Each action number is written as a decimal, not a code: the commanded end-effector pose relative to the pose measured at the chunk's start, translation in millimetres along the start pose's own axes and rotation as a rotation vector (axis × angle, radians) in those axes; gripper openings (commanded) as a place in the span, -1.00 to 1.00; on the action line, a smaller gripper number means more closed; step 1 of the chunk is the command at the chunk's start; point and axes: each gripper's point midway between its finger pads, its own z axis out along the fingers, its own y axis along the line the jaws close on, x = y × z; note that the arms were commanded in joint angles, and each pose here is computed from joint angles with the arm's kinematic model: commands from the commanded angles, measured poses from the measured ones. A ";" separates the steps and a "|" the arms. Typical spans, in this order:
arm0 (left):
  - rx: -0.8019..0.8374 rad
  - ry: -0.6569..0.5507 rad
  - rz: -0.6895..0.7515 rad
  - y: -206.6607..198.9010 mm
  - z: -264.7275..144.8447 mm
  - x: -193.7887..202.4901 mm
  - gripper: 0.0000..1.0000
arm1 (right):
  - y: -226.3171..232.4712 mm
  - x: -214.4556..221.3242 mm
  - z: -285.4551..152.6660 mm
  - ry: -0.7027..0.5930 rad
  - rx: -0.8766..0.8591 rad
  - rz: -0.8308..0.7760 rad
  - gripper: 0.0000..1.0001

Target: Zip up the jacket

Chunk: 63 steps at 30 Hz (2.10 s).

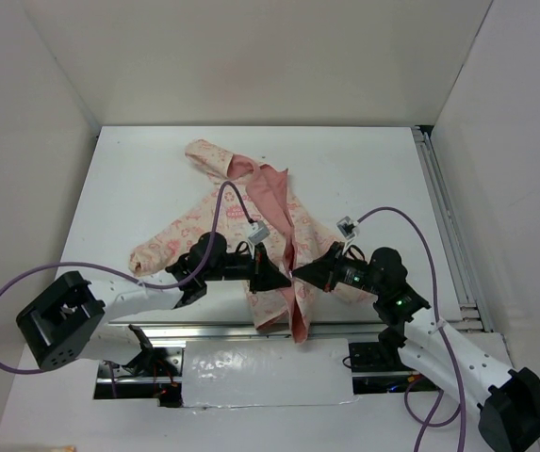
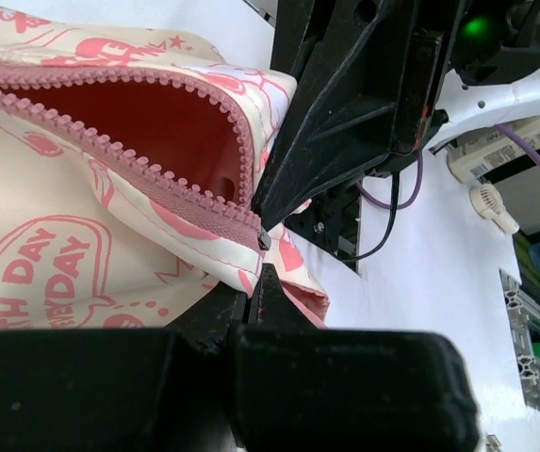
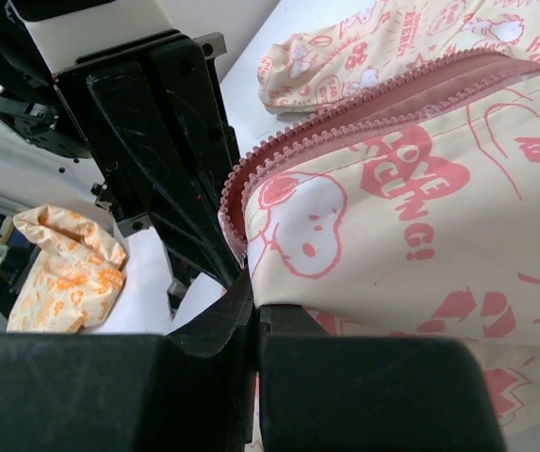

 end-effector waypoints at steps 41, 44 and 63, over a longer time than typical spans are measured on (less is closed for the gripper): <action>-0.443 0.299 -0.438 91.3 -17.9 105.0 0.93 | -61.6 -12.5 3.2 -0.156 0.310 0.066 -1.00; -0.522 0.304 -0.472 120.2 -20.2 101.7 0.88 | -63.7 -10.4 1.3 -0.150 0.321 0.069 -1.00; -0.786 0.054 -0.319 213.2 -41.2 -32.1 0.83 | -95.1 9.6 55.1 -0.160 0.325 0.493 -1.00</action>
